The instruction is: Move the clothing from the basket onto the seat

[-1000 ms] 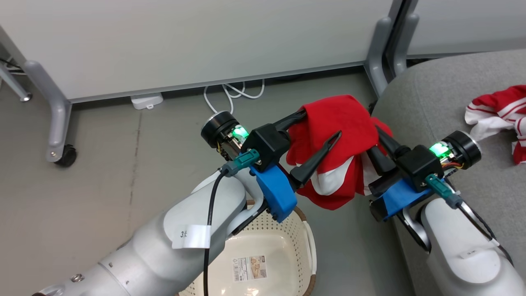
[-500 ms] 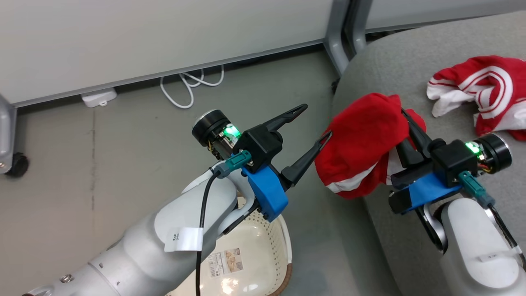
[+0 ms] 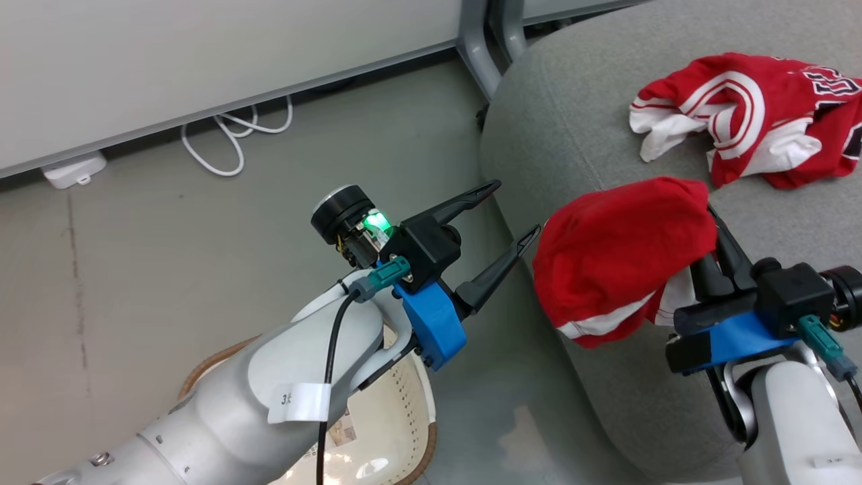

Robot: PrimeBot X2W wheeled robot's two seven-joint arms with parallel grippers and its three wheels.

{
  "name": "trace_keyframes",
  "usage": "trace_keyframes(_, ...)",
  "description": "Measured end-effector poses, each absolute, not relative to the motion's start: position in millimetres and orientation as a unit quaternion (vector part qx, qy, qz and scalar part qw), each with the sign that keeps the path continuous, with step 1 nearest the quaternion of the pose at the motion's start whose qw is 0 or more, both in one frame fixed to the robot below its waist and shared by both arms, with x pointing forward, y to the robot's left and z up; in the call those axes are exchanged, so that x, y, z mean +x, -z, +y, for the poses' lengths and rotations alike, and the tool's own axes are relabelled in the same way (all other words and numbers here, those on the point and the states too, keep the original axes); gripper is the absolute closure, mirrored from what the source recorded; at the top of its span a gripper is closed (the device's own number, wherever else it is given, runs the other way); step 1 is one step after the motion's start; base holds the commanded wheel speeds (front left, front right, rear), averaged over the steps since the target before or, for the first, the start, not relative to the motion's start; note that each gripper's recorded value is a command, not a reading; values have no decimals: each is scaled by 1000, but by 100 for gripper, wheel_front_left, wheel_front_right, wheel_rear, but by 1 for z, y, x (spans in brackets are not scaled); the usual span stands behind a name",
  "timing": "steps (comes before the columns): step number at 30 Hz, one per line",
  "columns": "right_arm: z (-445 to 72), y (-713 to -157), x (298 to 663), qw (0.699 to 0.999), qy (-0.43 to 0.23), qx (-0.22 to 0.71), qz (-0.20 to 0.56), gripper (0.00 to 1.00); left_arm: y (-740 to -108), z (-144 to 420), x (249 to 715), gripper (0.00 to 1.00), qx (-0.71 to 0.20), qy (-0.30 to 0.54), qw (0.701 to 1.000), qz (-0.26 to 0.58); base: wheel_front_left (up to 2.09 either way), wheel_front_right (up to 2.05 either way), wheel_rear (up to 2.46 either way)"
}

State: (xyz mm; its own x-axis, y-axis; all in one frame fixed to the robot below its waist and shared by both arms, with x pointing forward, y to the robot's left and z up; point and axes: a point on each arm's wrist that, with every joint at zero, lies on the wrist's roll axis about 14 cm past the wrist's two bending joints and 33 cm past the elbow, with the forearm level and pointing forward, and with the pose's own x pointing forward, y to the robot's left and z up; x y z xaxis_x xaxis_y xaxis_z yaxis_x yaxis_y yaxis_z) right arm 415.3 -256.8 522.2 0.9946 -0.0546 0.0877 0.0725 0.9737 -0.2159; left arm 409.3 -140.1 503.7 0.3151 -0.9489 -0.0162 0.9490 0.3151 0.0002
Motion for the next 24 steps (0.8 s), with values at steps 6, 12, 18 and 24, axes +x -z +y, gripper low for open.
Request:
trace_keyframes(6, -283, -515, 395, 991, 79, -107, -25, 100, -498, -156, 403, 0, -1, 607, 795, 10, 0, 0, 0)
trace_keyframes(12, -298, -509, 380, 989, 109, -103, -13, 100, -493, -169, 395, 0, -6, 626, 780, 13, 0, 0, 0)
trace_keyframes(18, -301, -509, 376, 988, 120, -99, -12, 100, -491, -174, 393, 0, -10, 632, 774, 15, 0, 0, 0)
trace_keyframes(24, -303, -510, 376, 987, 125, -100, -15, 100, -491, -175, 391, 0, -11, 634, 773, 13, 0, 0, 0)
